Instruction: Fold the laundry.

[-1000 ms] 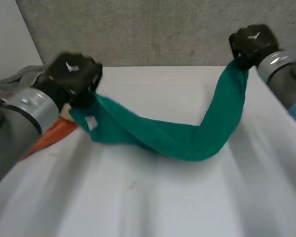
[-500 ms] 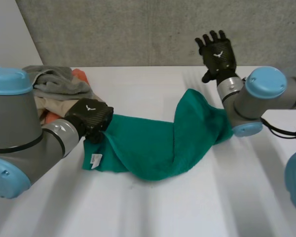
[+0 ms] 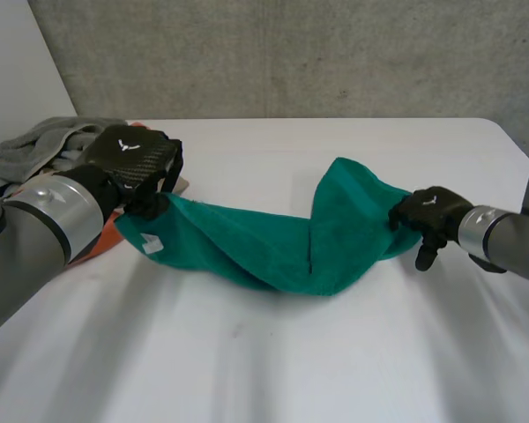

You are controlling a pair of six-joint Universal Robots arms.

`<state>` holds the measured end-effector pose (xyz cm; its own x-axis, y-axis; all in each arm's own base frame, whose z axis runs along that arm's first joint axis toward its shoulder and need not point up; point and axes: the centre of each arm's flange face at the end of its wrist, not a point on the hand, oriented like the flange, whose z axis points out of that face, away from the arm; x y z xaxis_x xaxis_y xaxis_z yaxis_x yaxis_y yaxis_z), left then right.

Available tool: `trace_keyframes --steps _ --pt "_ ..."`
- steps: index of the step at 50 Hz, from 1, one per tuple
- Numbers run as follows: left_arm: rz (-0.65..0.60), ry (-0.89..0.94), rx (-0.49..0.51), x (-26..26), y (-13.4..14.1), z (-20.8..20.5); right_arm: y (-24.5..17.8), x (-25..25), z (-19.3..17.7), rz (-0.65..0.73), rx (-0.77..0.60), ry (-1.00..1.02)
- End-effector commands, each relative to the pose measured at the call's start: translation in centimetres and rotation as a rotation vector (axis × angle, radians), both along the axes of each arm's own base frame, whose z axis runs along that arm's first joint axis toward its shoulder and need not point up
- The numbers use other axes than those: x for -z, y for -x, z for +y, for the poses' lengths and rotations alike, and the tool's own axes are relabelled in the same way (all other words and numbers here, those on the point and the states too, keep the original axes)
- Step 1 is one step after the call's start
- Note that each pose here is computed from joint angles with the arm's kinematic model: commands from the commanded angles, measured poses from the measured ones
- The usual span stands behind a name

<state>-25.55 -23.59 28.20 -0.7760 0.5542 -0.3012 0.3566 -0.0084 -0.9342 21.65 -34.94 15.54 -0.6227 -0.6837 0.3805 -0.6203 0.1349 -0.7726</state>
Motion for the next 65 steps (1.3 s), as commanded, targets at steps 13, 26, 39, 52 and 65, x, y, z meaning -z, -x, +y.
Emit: trace_keyframes --steps 13,26,39,52,65 --pt "0.004 0.005 -0.039 -0.2 -0.9 -1.2 -1.5 4.3 -4.6 0.095 -0.167 0.275" --pt "-0.002 -0.004 -0.052 0.1 -1.2 -1.3 -2.3 4.1 -5.8 0.041 -0.173 0.351" --pt "-0.019 -0.038 -0.088 0.3 -2.3 -1.5 1.4 -2.3 -4.2 0.042 -0.086 0.276" --pt "-0.013 -0.035 -0.082 0.3 -1.7 -2.2 1.7 0.4 -2.6 -0.04 -0.023 0.031" --pt "0.017 -0.025 -0.061 -1.5 -0.5 -1.4 -1.9 1.2 1.8 -0.342 0.165 -0.273"
